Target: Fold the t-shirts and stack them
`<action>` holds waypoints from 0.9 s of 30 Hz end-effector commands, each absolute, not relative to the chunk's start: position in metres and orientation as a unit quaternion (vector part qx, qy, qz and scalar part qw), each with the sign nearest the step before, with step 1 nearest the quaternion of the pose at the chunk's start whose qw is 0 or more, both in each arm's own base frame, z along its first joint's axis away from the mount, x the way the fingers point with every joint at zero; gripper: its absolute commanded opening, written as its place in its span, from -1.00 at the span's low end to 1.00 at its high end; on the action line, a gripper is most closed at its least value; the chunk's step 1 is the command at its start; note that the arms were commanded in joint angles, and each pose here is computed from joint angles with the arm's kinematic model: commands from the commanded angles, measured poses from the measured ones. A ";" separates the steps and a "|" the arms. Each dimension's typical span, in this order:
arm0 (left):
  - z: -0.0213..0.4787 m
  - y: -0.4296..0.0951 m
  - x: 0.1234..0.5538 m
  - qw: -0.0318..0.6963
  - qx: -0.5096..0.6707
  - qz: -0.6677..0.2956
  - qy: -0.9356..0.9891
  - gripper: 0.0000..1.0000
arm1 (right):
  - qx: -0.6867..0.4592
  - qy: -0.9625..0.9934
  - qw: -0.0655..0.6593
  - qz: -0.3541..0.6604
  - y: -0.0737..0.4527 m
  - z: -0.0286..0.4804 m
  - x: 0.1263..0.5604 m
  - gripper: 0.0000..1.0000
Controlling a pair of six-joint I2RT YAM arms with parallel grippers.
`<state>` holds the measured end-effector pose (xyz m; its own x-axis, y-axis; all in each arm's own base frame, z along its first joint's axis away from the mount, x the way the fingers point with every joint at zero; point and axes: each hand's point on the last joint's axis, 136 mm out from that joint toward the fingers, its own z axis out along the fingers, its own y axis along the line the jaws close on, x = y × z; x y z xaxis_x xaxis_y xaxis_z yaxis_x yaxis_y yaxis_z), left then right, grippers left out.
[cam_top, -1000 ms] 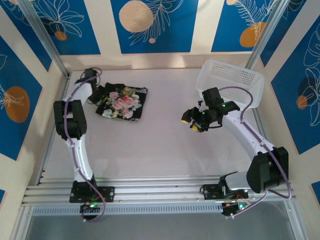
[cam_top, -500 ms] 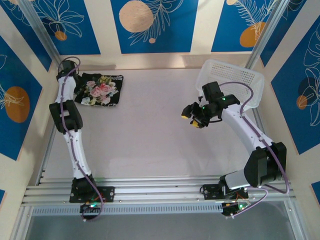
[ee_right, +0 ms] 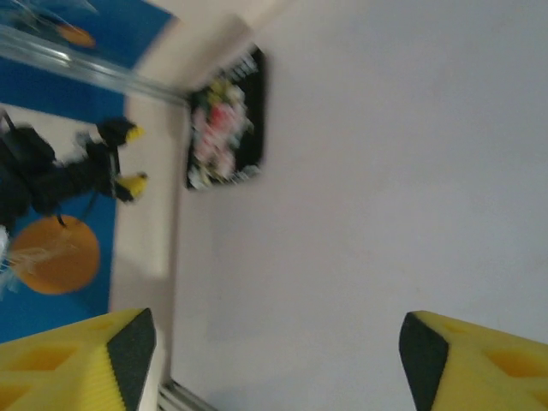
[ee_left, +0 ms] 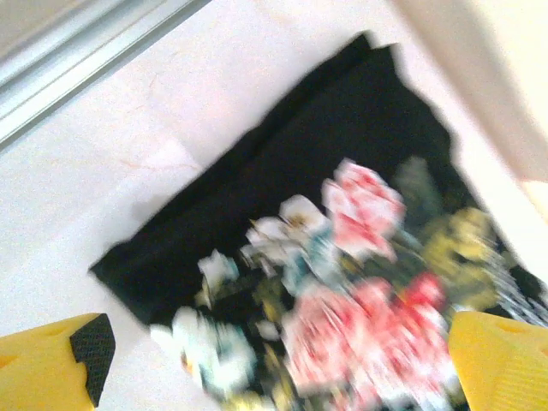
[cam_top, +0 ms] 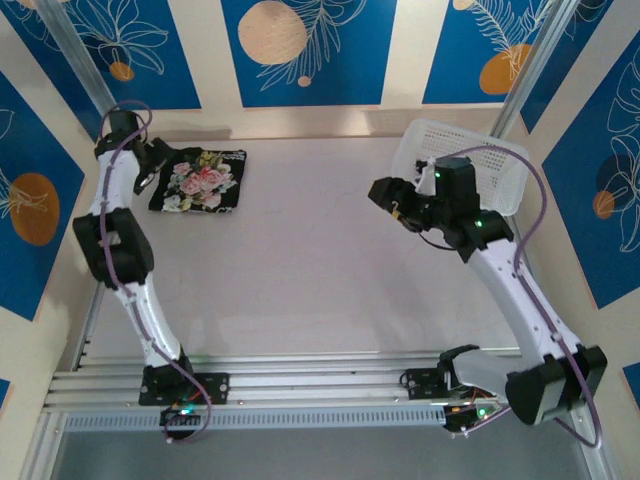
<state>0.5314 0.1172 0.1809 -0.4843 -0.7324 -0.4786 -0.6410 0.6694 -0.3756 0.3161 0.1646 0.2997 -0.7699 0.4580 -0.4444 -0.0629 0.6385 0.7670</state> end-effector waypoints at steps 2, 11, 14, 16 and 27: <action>0.243 0.074 0.505 0.367 -0.344 -0.117 0.856 1.00 | 0.102 0.804 0.419 0.409 0.154 0.332 0.332 0.99; 0.264 0.036 0.403 0.408 -0.334 -0.085 0.846 1.00 | 0.115 0.850 0.353 0.375 0.119 0.318 0.318 0.99; 0.265 0.042 0.359 0.438 -0.350 -0.019 0.828 0.99 | 0.128 0.870 0.378 0.291 0.098 0.306 0.313 0.99; 0.261 0.036 0.341 0.489 -0.308 -0.017 0.816 1.00 | 0.180 0.883 0.378 0.211 0.067 0.284 0.310 0.99; 0.170 0.014 0.295 0.553 -0.075 0.045 0.828 1.00 | 0.018 0.863 0.503 0.045 0.035 0.172 0.327 0.99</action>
<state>0.2787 0.0217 0.1642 -0.4527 -0.1889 -0.8715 -0.2610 0.9626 -0.0730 0.3065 0.0470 0.1667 -0.6268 0.1983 -0.7536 0.0251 0.9717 0.2348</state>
